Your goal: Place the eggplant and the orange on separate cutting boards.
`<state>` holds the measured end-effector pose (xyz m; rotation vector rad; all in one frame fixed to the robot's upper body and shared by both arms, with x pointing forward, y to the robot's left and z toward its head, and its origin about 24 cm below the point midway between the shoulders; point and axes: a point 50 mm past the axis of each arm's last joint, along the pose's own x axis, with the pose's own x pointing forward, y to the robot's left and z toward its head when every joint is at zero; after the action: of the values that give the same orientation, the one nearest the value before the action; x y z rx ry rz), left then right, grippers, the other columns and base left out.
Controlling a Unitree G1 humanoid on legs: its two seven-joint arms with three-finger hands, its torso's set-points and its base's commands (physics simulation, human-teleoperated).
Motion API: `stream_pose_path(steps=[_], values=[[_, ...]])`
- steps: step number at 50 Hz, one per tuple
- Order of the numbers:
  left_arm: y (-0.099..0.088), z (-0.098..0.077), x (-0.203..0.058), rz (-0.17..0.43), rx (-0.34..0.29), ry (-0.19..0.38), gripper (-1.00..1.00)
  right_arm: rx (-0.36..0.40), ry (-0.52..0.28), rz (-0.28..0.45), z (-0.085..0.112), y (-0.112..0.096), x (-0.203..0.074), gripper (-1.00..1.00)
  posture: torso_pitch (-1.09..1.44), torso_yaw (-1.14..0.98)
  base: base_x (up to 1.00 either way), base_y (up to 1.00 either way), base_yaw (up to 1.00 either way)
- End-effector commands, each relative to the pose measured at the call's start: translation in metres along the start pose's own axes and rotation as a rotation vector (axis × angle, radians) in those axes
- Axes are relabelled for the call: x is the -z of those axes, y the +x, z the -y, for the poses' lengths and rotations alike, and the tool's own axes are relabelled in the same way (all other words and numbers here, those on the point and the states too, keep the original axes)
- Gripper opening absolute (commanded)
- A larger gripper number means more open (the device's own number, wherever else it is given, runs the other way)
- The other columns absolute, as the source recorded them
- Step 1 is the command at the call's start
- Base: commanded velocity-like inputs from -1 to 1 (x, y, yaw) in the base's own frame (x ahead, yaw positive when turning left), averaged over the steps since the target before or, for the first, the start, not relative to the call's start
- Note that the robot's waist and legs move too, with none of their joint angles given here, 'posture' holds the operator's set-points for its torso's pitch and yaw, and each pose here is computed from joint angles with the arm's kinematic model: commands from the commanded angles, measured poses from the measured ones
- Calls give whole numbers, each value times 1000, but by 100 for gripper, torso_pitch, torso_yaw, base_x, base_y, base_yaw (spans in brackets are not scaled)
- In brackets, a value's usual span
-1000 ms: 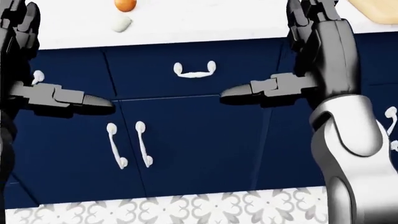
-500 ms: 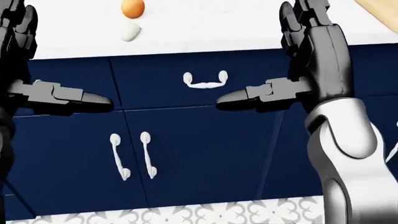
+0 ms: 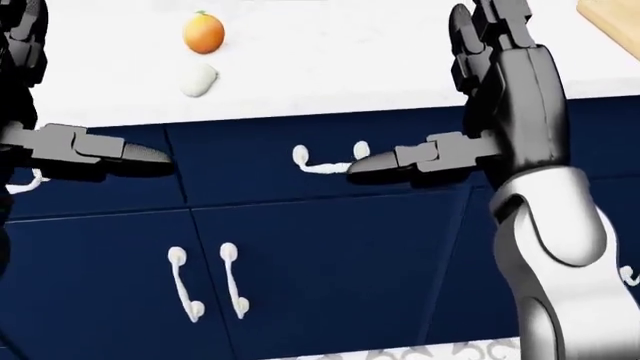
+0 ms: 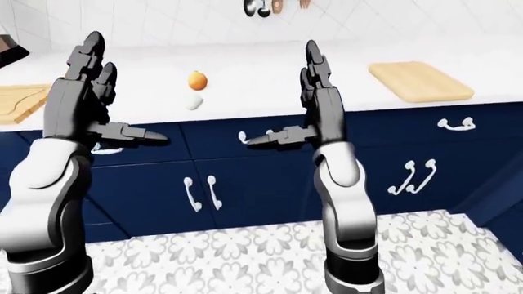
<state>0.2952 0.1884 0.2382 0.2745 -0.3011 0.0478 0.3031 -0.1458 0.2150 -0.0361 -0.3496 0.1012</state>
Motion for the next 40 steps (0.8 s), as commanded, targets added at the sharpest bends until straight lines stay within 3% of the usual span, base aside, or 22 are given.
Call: stream_pose_path(steps=[1,40], values=[[0,-9,-19,98,-47,21,100,-26,-2,102,-5,1,-20,100,0,0,18,2,0],[-3,-8,-19,98,-42,47,100,-20,15,105,-5,-2,-23,100,0,0,17,18,0]])
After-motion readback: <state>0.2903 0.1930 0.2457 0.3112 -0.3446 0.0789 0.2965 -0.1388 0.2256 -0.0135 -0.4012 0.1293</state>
